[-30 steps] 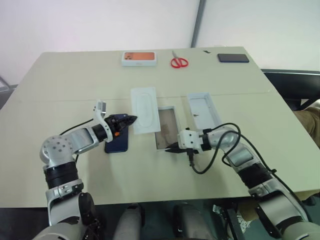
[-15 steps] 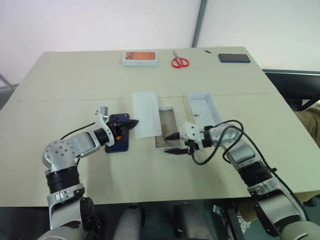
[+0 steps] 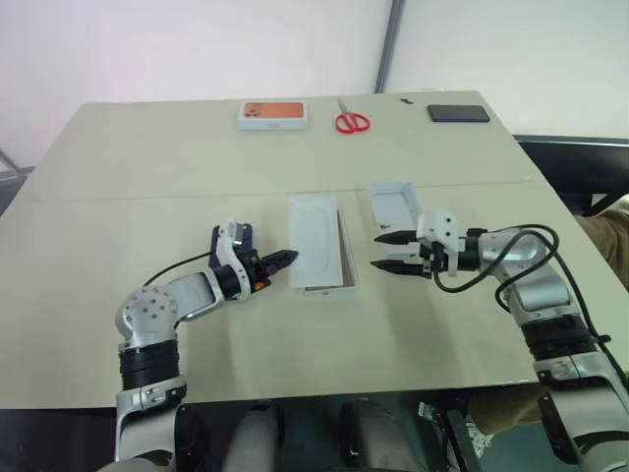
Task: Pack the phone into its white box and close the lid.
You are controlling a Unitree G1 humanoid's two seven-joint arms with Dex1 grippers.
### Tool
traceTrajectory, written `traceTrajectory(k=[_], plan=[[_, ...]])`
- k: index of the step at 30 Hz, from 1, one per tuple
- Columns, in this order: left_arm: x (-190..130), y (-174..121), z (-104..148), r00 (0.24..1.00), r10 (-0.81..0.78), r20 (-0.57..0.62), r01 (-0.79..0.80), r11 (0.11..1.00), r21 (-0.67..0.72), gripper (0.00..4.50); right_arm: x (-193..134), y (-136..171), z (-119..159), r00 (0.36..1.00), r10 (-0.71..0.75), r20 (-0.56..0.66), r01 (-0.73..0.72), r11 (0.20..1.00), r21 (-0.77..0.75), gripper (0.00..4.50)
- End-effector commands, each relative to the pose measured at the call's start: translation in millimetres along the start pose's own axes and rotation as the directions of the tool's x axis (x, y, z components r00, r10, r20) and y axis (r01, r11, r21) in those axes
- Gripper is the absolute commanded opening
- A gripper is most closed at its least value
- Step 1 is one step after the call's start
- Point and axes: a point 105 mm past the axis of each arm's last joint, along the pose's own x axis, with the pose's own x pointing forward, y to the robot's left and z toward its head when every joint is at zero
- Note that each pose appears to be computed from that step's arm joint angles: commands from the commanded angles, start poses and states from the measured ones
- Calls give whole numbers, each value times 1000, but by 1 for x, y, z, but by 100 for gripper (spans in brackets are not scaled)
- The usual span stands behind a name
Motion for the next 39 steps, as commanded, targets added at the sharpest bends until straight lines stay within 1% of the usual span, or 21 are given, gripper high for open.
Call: traceTrajectory(k=[1, 6, 9, 10, 12, 14, 17, 21, 24, 26, 27, 28, 29, 32, 34, 36, 39], plan=[[3, -7, 4, 1000, -2, 18, 0, 998, 56, 0, 0, -3, 7, 999, -29, 39, 30, 999, -25, 239], [7, -7, 7, 999, -9, 40, 7, 999, 42, 0, 6, 0, 7, 999, -24, 48, 25, 999, -23, 239], [11, -11, 2, 999, -28, 28, 27, 999, 35, 93, 7, 0, 6, 999, -25, 47, 26, 999, -23, 243], [11, -12, 0, 999, -35, 16, 35, 999, 37, 132, 8, 1, 6, 999, -25, 46, 26, 999, -24, 243], [12, -13, -2, 1000, -22, 3, 22, 998, 59, 243, 10, 2, 6, 998, -20, 52, 21, 1000, -20, 243], [11, -14, 3, 1000, -12, 14, 10, 996, 83, 341, 12, 2, 8, 998, -23, 63, 24, 1000, -19, 243], [7, -15, 10, 1000, -16, 24, 14, 995, 99, 341, 15, 1, 10, 997, -30, 77, 31, 999, -15, 243], [0, -21, 13, 999, -36, 20, 33, 987, 158, 341, 21, -3, 18, 992, -52, 118, 52, 999, -1, 243], [-9, -27, 24, 997, -45, 64, 22, 946, 325, 341, 28, -6, 25, 988, -74, 138, 71, 997, 28, 243], [-16, -22, 32, 995, -29, 91, -8, 925, 381, 341, 34, -5, 29, 986, -71, 149, 70, 997, 13, 243], [-22, -22, 40, 989, -58, 132, -1, 913, 408, 341, 38, -5, 31, 985, -79, 155, 78, 997, 15, 243], [-29, -15, 46, 988, -43, 147, -26, 899, 438, 347, 43, -4, 31, 986, -85, 146, 86, 996, -2, 187], [-34, -10, 49, 988, -22, 154, -54, 881, 469, 347, 47, -3, 29, 987, -88, 131, 91, 996, -20, 162], [-47, 1, 57, 983, -6, 182, -98, 823, 559, 347, 59, -2, 22, 992, -102, 74, 108, 991, -78, 7], [-57, 6, 61, 981, -3, 192, -120, 773, 623, 347, 67, 1, 23, 991, -115, 75, 120, 991, -61, 7], [-65, 10, 62, 980, 1, 197, -126, 770, 626, 347, 75, 4, 23, 990, -123, 67, 127, 990, -66, 7], [-73, 17, 64, 978, 19, 208, -151, 755, 638, 347, 81, 6, 31, 989, -117, 86, 124, 989, -82, 7]])
